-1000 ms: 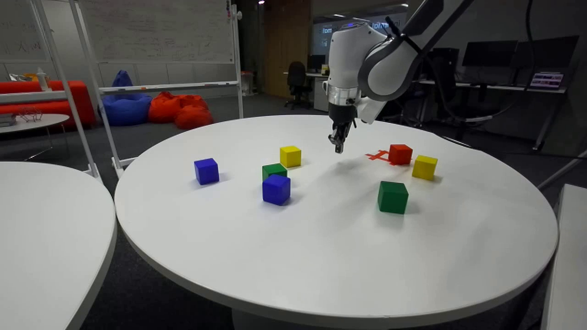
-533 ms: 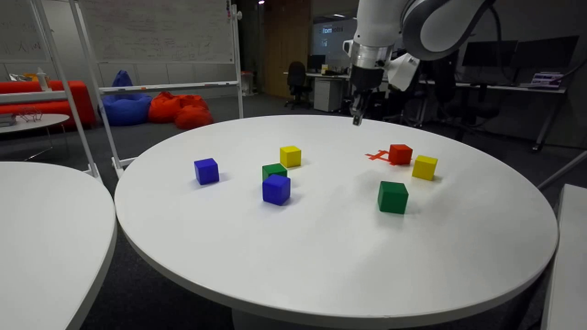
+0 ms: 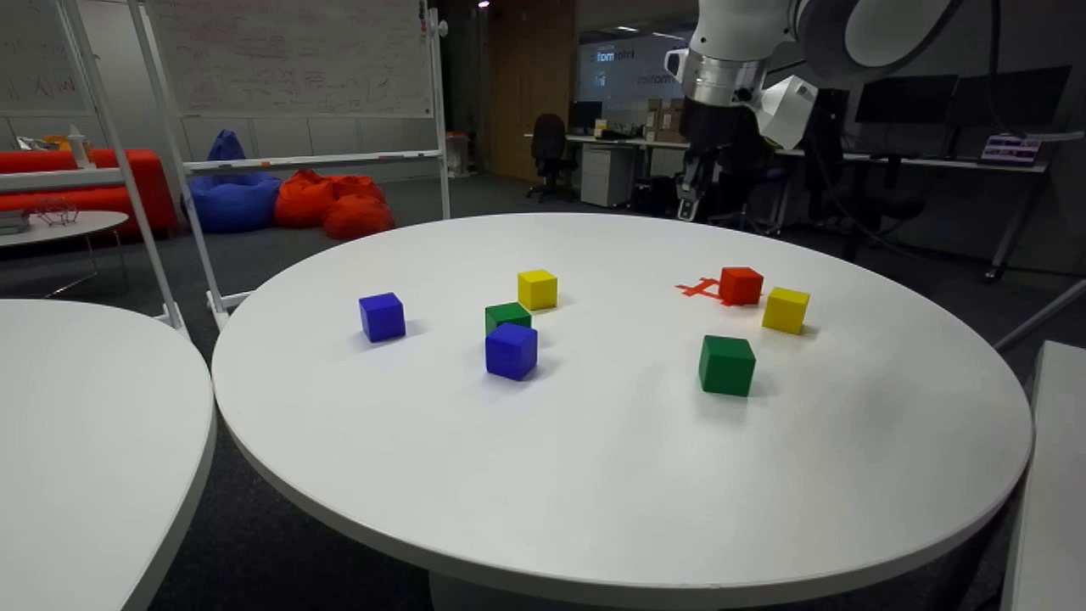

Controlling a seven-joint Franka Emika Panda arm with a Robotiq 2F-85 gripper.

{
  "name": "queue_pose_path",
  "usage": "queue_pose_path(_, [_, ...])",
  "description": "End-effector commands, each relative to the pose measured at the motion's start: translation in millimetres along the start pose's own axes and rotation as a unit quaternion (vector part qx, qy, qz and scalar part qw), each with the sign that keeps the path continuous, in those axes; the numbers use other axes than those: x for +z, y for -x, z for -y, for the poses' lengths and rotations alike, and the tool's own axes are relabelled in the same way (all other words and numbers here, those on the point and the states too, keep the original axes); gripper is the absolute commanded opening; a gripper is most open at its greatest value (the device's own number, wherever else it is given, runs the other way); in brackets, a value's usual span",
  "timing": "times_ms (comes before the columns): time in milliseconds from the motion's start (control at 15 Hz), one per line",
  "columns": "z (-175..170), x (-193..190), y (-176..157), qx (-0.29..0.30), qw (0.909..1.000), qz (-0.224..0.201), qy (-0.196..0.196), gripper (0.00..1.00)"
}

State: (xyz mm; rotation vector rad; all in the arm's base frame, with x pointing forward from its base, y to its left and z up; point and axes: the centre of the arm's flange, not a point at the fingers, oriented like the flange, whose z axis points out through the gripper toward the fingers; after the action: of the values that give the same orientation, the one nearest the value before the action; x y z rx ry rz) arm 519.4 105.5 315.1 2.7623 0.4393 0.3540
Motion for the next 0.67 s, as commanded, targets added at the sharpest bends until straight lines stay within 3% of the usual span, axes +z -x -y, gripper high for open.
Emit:
queue_pose_path(0, [0,1,0,0.000,1.0000,0.001,0.000,0.01])
queue_pose_path(133, [-1,-1,-2,0.012,0.9999,0.006,-0.002,0.00])
queue_pose_path(467, [-5,-16,9,-0.023,0.9932,-0.057,-0.098,0.00])
queue_pose_path(600, [-7,-14,12,-0.025,0.9900,-0.073,-0.118,0.00])
